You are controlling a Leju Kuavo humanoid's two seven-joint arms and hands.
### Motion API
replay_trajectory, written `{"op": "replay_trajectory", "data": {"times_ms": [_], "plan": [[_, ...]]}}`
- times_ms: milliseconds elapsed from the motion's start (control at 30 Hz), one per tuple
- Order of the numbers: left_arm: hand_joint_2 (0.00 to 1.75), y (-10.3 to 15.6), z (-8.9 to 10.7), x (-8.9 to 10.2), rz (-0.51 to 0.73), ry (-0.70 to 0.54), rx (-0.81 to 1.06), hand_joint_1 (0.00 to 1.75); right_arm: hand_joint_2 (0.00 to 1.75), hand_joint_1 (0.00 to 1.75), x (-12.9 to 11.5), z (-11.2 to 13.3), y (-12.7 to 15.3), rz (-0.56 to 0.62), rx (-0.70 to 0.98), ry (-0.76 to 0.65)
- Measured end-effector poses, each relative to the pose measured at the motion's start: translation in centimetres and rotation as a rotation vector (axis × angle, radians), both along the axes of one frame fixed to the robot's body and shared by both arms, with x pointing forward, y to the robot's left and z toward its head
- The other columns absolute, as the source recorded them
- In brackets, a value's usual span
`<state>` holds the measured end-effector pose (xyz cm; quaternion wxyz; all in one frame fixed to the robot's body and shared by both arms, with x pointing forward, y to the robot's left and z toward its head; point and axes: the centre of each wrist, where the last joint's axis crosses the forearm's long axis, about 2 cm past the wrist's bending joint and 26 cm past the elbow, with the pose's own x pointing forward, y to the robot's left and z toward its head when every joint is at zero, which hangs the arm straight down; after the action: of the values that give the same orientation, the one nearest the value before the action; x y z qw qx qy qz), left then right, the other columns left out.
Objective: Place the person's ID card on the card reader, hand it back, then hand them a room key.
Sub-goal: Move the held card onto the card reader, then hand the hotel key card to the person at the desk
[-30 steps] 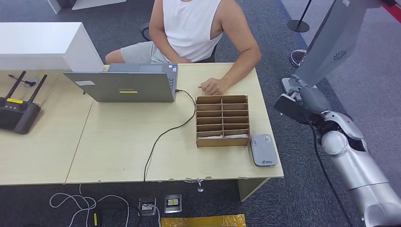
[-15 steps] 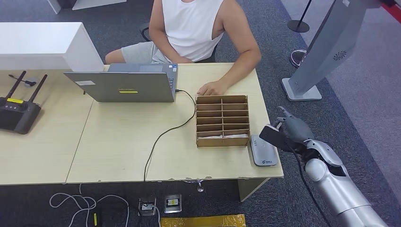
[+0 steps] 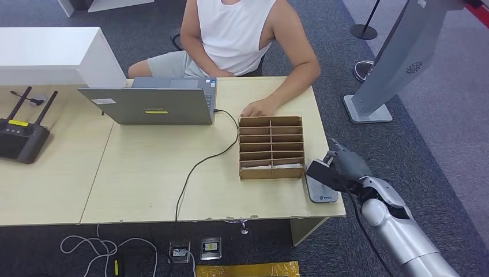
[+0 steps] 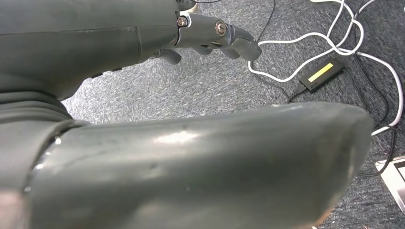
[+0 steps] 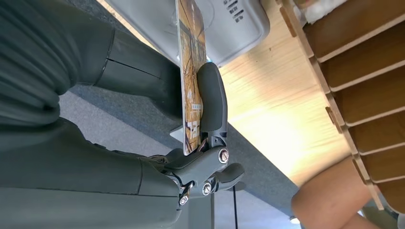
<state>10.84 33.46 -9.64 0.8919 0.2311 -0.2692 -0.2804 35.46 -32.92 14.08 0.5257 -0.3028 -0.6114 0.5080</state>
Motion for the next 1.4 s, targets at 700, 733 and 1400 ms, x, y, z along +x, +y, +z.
{"op": "replay_trajectory", "data": {"times_ms": [700,733,1400], "plan": [[0.0,0.0,0.0,0.0,0.003,0.002,0.005,0.0,1.75,1.75,-0.7,-1.5,0.9,-0.003,0.028,0.034],[0.0,0.0,0.0,0.0,0.001,0.002,0.006,0.0,1.75,1.75,-0.7,-1.5,0.9,-0.004,0.03,0.034],[0.0,-0.1,0.2,0.8,-0.059,-0.011,0.023,0.0,1.75,1.75,6.6,11.5,-2.8,-0.035,0.002,-0.316]]}}
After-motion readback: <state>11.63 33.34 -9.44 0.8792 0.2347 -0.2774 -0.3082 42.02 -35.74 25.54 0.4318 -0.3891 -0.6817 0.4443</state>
